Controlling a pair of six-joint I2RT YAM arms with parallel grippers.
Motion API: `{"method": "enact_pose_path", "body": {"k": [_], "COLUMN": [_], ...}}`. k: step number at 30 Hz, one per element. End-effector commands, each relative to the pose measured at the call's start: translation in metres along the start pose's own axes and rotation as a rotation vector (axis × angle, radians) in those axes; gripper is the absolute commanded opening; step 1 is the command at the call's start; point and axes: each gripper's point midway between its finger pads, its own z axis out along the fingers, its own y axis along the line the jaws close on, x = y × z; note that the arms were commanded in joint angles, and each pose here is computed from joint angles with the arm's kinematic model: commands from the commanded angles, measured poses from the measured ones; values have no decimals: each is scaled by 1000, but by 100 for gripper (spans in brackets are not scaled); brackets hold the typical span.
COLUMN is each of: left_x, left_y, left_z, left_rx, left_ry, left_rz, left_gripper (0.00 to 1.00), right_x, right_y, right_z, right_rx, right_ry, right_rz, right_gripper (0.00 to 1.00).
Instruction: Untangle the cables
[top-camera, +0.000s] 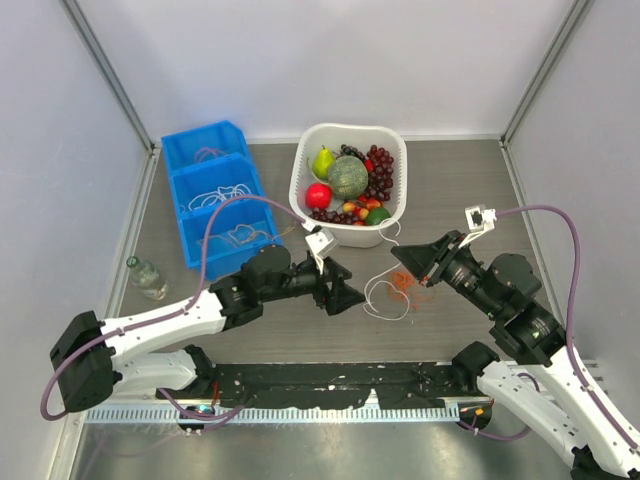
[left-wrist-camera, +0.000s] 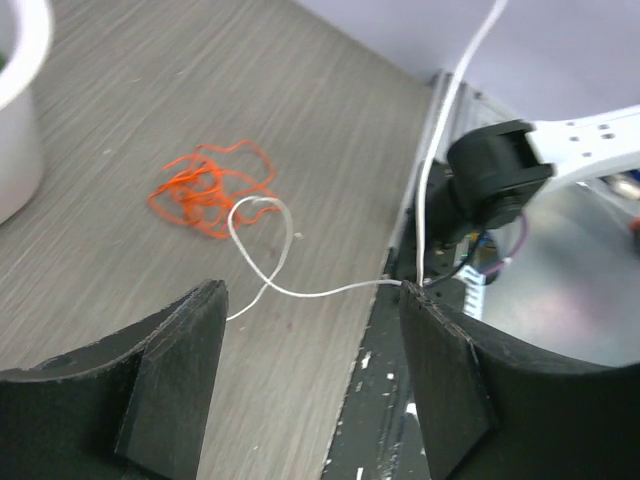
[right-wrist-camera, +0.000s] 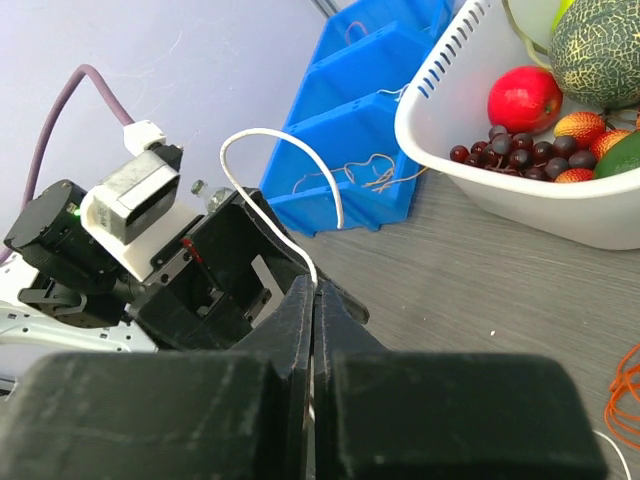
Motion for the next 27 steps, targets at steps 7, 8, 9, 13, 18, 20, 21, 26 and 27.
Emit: {"method": "enact_pose_path", "body": {"k": [7,8,9,13,18,20,21,26,27], "left_x": [-47,-47,-46,-40,-36,-34,-36,-43,-45], "left_y": [-47,-47,-47,-55,-58,-57,-58,-48,-48], "left_z": [-2,0,1,4,-6,-13,-17,-11,-8], "left_rx": [233,235,234,290,303,292,292,222,222], "left_ry": [-166,-162,-157,-124,-125,-139,-152,-153,-142], "left_rz": [-8,-12,-19,-31,-46,-48,-44,-61,-60], "left_gripper": [75,74,74,70,84,86,86,86,85], "right_x": [-13,-13,-13,-13,-11,-12,-12,-12,-12], "right_y": [17,17,17,16,13,14,14,15,16], "right_z": [2,2,2,2,2,2,2,4,4], "right_rx": [-76,-74,-74,-70,-62,-65,-66,-69,-73], "right_ry": [-45,-45,-47,-48,-43,-46,-48,-39,-40], "right_rz": [4,4,5,1,1,-4,-9,-9,-8], "right_gripper": [1,1,1,1,1,1,1,1,1]}}
